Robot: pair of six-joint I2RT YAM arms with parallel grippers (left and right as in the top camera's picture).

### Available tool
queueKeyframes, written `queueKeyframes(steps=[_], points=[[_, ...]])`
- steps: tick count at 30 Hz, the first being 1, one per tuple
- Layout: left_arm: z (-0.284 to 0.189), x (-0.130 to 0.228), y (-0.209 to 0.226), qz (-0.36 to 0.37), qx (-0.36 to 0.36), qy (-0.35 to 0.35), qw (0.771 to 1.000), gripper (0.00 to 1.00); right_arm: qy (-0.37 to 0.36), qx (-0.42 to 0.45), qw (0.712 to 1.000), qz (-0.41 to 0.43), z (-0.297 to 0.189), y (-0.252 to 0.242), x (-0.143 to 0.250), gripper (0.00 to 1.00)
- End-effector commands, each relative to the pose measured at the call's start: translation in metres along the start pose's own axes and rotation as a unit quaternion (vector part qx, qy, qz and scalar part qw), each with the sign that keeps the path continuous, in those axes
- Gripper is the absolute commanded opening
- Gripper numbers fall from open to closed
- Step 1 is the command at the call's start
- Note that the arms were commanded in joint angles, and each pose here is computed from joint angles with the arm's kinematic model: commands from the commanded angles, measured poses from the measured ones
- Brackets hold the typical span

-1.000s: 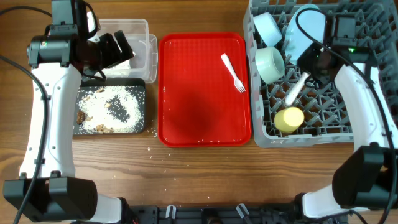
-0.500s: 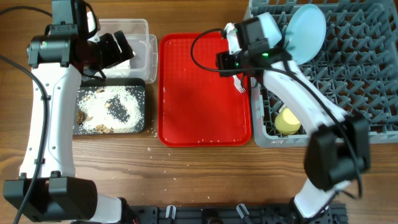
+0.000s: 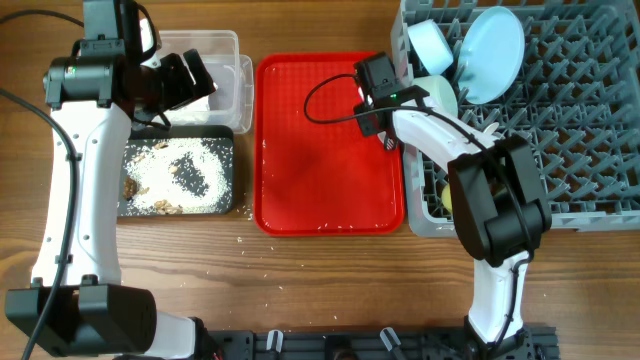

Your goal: Sort waste into correct bins and load items into the dishwasher rack

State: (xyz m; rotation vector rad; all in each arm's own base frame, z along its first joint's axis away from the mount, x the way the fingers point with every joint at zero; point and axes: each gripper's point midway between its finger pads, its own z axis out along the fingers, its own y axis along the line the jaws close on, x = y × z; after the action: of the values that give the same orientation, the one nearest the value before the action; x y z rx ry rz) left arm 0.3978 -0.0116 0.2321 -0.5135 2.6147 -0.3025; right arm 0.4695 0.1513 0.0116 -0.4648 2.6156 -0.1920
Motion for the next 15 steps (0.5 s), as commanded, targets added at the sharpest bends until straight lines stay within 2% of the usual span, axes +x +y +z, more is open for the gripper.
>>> queueKeyframes(steps=[1, 3, 4, 8, 15], points=[[-0.005, -0.005, 0.001, -0.003, -0.002, -0.011, 1.000, 1.00, 0.017, 0.030, 0.999, -0.011, 0.009, -0.012, 0.009, 0.19], [-0.005, -0.005, 0.001, -0.003, -0.002, -0.011, 1.000, 1.00, 0.023, 0.026, 0.999, -0.012, 0.009, -0.011, 0.012, 0.06], [-0.005, -0.005, 0.001, -0.003, -0.002, -0.011, 1.000, 1.00, 0.025, 0.023, 0.999, -0.013, 0.009, -0.010, 0.013, 0.04], [-0.005, -0.005, 0.001, -0.003, -0.002, -0.011, 1.000, 1.00, 0.039, -0.013, 0.999, -0.011, 0.009, 0.003, 0.020, 0.04], [-0.005, -0.005, 0.001, -0.003, -0.002, -0.011, 1.000, 1.00, 0.133, -0.099, 0.986, 0.023, -0.007, 0.033, 0.063, 0.04]])
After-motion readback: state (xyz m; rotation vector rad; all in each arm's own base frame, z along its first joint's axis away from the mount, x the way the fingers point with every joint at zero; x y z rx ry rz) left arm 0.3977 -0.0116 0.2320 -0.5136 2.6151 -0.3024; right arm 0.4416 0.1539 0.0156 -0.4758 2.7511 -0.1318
